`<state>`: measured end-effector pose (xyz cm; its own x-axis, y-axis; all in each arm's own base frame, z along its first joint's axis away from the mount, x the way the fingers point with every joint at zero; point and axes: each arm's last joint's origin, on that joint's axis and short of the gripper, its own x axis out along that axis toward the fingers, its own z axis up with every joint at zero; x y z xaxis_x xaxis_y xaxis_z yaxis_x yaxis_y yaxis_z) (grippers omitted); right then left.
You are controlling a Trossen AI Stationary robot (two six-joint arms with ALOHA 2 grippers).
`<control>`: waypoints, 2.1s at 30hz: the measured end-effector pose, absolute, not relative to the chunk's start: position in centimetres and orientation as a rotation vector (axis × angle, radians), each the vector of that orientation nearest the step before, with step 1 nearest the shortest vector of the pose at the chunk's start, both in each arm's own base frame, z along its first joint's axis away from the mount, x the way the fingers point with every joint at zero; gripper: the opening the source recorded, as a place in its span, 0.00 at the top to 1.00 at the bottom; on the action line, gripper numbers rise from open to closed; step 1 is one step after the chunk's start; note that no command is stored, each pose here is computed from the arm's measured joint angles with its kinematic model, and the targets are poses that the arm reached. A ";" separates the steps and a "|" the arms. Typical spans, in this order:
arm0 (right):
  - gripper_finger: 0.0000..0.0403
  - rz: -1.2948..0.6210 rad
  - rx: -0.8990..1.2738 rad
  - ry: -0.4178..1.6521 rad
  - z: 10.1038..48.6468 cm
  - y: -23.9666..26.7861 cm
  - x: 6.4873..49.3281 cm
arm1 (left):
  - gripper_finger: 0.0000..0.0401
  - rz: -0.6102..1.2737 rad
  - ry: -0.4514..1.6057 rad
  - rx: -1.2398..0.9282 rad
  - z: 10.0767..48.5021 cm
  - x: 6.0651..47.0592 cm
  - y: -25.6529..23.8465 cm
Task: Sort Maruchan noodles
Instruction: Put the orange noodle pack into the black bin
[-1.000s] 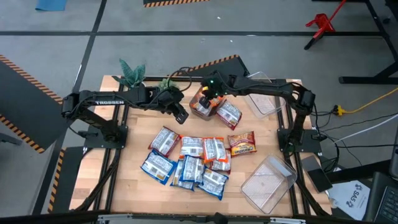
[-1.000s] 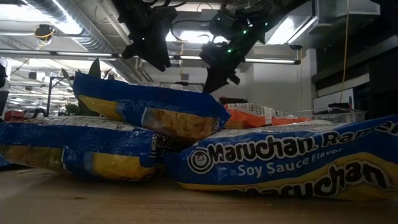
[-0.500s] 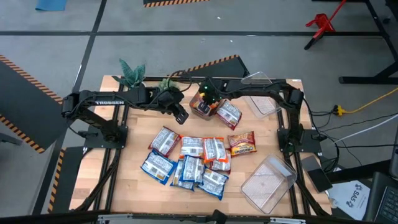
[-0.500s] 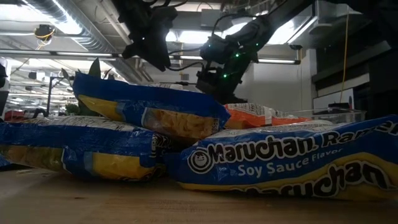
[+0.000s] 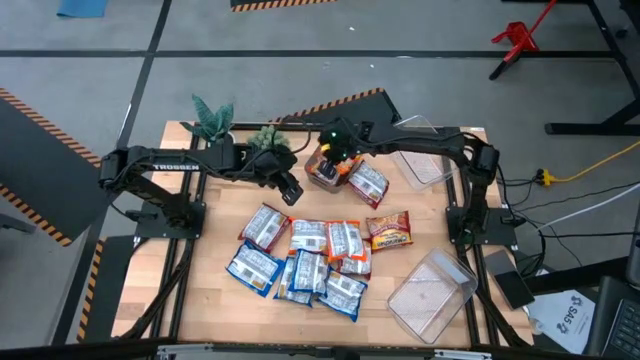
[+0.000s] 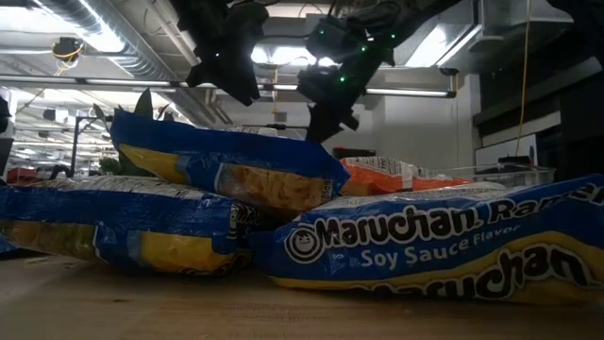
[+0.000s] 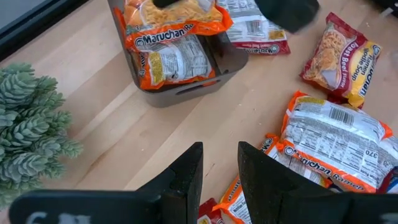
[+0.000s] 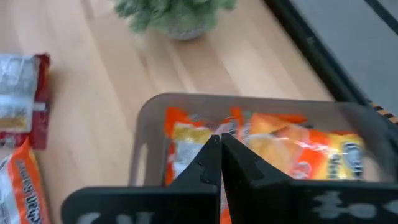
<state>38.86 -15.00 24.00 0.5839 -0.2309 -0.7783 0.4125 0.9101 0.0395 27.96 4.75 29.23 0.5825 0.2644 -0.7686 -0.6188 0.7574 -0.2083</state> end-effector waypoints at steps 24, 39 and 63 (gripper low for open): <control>1.00 -0.284 0.279 1.031 17.5 -14.1 40.4 | 0.77 0.539 0.791 -0.508 29.2 28.0 4.5; 1.00 -0.497 0.168 1.055 23.4 -15.0 36.7 | 0.77 0.531 0.795 -0.489 29.2 28.0 4.5; 1.00 -0.656 0.158 1.094 22.6 -17.0 35.9 | 0.77 0.493 0.801 -0.485 29.2 28.2 3.1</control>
<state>35.88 -17.05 22.61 0.2920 -0.4147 -0.8618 0.5651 0.8018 -0.1944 28.21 3.07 29.23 0.5973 0.2289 -0.7686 -0.5823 0.7828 -0.2194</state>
